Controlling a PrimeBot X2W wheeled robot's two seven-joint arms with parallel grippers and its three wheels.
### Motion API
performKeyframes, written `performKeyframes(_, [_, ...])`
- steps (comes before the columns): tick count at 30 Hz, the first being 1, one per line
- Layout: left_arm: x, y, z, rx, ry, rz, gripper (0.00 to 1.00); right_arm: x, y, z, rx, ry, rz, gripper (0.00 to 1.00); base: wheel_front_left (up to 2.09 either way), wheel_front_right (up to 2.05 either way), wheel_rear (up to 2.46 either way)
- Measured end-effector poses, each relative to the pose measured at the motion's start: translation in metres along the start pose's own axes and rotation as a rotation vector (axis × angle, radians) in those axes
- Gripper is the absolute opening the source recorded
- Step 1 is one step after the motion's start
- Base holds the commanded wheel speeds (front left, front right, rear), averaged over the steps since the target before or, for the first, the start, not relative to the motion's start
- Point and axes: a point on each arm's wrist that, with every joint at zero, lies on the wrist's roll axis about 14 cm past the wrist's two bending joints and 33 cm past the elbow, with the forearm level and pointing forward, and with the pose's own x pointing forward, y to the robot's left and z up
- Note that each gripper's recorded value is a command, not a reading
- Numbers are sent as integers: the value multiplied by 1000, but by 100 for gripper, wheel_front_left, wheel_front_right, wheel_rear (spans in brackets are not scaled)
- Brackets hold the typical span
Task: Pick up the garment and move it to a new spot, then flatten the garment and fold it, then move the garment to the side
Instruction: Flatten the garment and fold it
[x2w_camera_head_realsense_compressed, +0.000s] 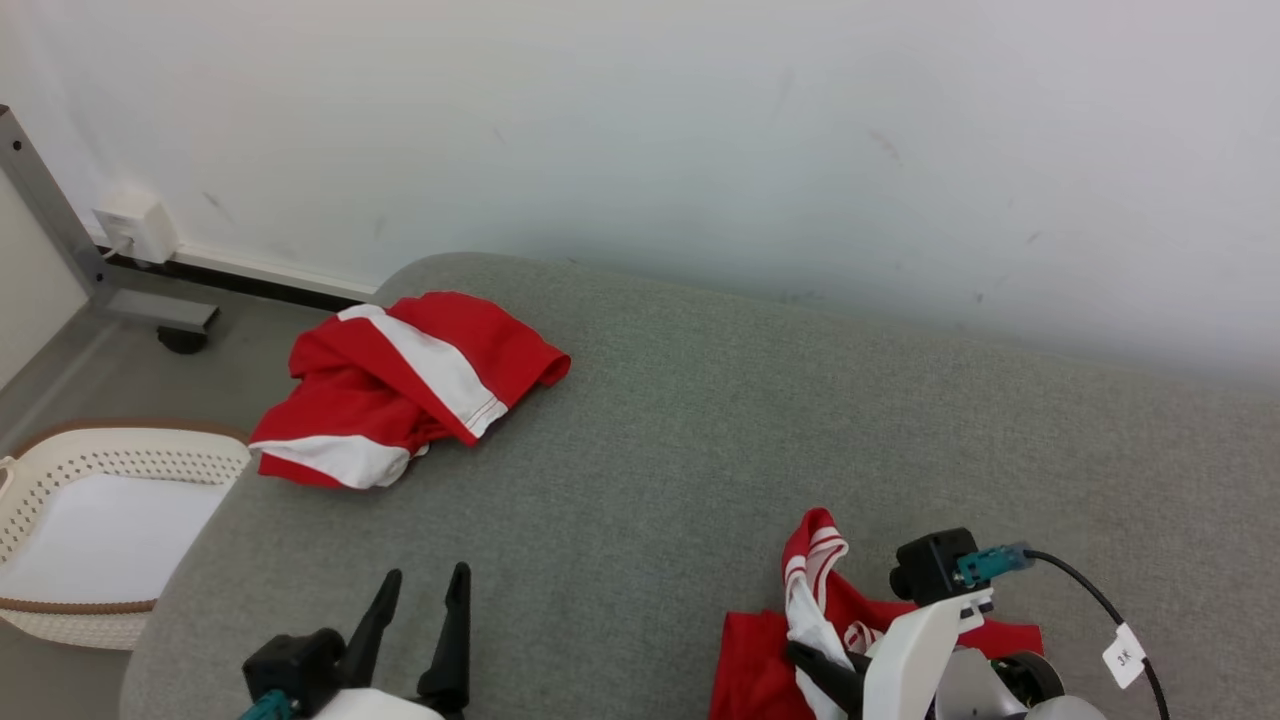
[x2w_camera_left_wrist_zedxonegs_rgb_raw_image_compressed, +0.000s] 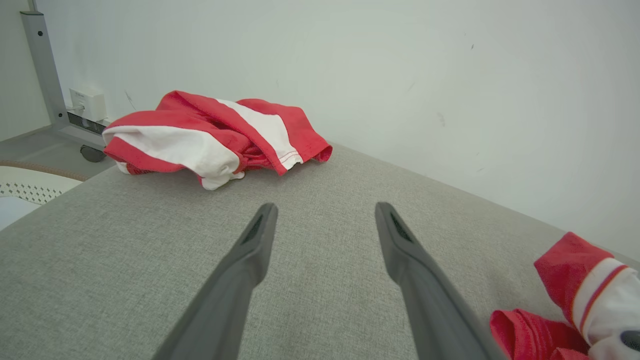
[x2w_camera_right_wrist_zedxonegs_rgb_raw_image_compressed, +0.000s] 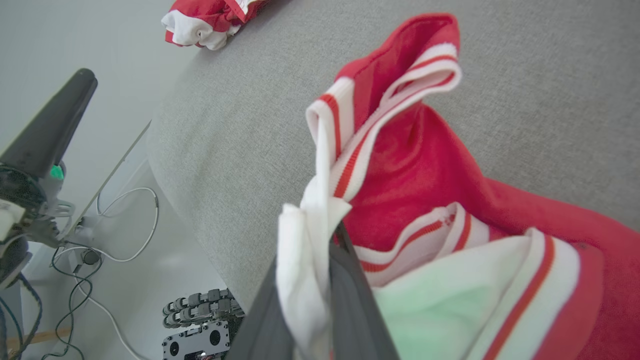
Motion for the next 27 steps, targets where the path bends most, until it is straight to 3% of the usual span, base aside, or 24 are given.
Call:
performKeyframes(1, [0, 1, 0, 0, 0, 3, 100, 4, 1, -2, 6, 9, 6, 0, 0, 0, 0])
performKeyframes(2, [0, 2, 0, 1, 1, 6, 100, 7, 1, -5, 10, 21, 8, 15, 0, 0, 0])
performKeyframes(3, [0, 2, 0, 1, 2, 7, 100, 10, 0, -8, 15, 32, 5, 48, 0, 0, 0])
performKeyframes(4, [0, 3, 0, 1, 3, 7, 100, 13, -1, -12, 18, 44, 2, 100, 0, 0, 0])
performKeyframes(10, [4, 1, -2, 0, 7, 4, 100, 20, 10, -19, 62, 37, 47, 100, 0, 0, 0])
performKeyframes(18, [16, -16, 0, -4, 0, -47, 100, -6, 17, 51, 71, -280, 89, 100, 0, 0, 0])
performKeyframes(27, [28, -36, 14, 5, -47, -107, 100, -93, -66, 100, -20, -627, -190, 100, 0, 0, 0])
